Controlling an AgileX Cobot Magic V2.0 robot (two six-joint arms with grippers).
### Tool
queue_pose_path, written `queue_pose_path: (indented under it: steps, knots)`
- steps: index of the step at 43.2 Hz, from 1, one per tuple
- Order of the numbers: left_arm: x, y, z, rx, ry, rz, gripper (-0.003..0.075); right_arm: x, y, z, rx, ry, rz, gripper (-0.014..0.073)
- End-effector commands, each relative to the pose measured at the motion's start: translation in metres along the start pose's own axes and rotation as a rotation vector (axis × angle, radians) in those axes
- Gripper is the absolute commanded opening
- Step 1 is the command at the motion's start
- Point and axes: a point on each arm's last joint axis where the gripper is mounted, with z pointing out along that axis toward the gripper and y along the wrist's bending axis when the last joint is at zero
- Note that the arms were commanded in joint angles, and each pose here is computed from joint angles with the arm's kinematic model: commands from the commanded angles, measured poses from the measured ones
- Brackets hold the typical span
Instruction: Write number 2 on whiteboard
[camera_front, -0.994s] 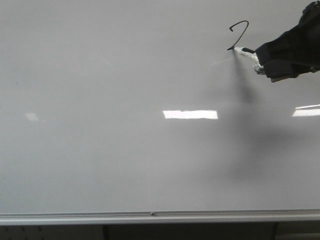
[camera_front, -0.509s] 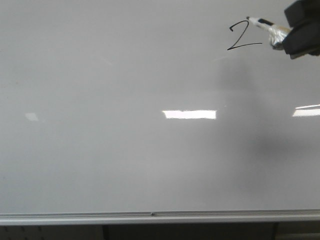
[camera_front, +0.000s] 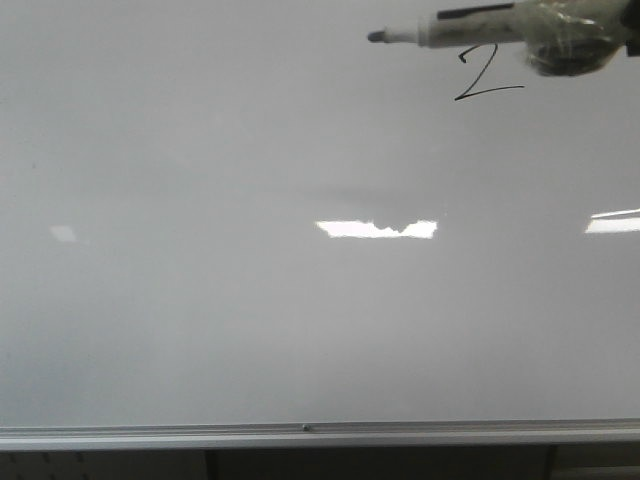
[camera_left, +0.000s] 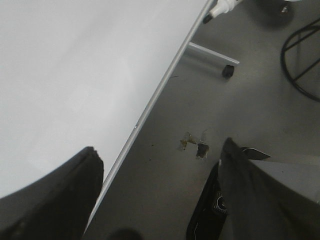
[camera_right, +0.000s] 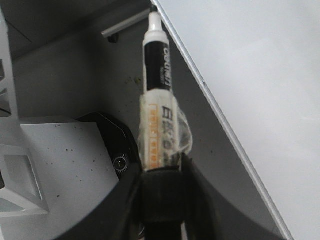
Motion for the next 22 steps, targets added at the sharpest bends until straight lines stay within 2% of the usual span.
queue_pose_path:
  steps: [1,13,22]
  knots:
    - [-0.02,-0.011,0.0,0.055,-0.082,0.065,0.048,-0.012,0.014,-0.011,-0.085,-0.091,-0.083,-0.0066]
    - [-0.061,-0.039,0.029,0.197,-0.101,0.228,0.048,-0.011,0.02,-0.012,-0.143,-0.086,-0.1,-0.0066]
    - [-0.085,-0.04,0.052,0.22,-0.081,0.284,0.048,-0.011,0.02,-0.012,-0.143,-0.086,-0.1,-0.0066]
